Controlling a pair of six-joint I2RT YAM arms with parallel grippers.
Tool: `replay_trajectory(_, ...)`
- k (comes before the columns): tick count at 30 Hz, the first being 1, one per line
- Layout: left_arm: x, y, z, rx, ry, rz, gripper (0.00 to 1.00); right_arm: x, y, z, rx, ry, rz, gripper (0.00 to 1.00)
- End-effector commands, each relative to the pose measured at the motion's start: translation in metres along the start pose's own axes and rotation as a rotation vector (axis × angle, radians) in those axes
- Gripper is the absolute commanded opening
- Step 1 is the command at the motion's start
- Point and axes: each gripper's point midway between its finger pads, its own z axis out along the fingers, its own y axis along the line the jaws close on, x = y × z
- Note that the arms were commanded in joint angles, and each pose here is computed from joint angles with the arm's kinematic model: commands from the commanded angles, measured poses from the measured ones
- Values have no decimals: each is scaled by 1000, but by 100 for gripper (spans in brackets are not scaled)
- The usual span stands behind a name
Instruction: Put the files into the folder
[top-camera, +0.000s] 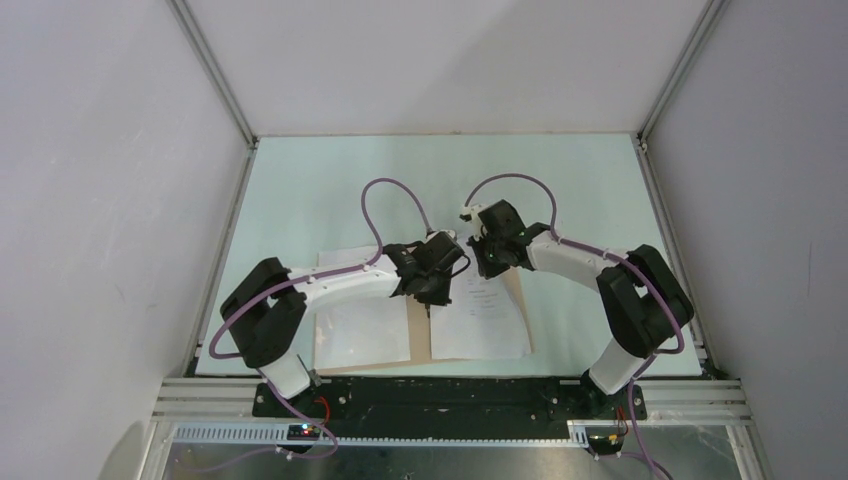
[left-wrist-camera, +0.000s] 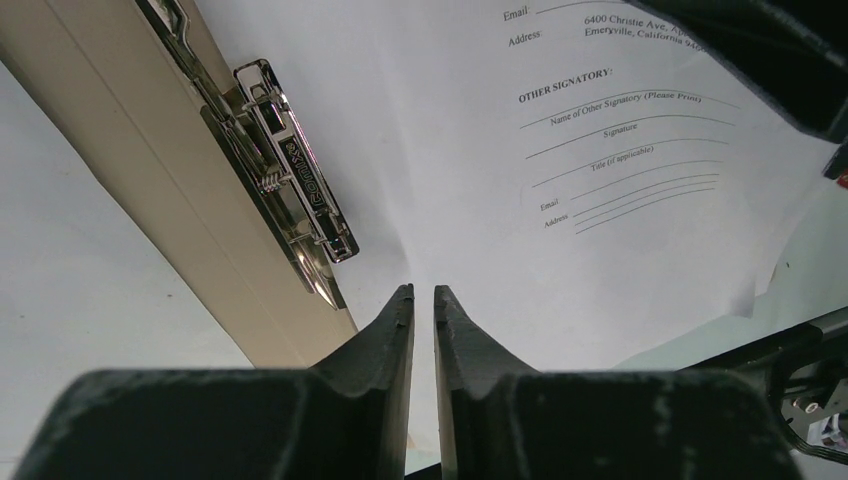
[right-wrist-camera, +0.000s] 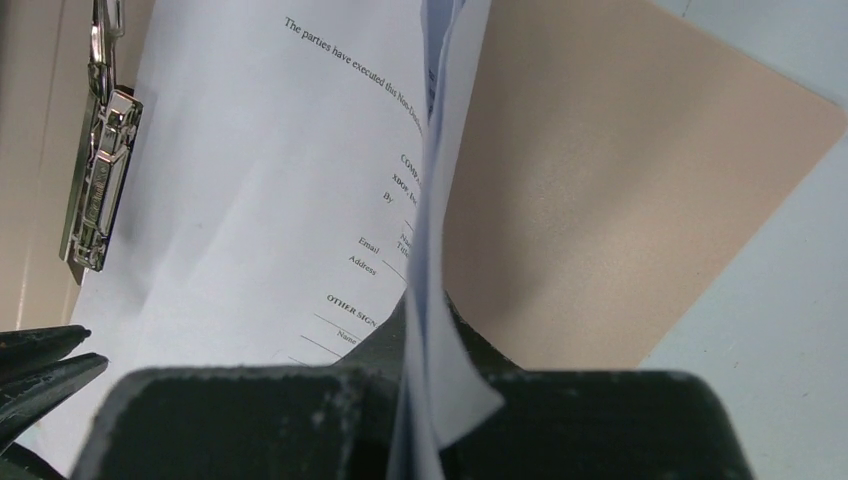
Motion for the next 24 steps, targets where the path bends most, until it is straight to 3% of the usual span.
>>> replay_trajectory(1, -1, -2, 1, 11, -11, -1, 17, -3, 1, 4, 20, -13, -78, 0)
replay_trajectory(24, 11, 2, 17, -9, 34, 14, 13, -12, -2, 2, 56, -42, -124, 0)
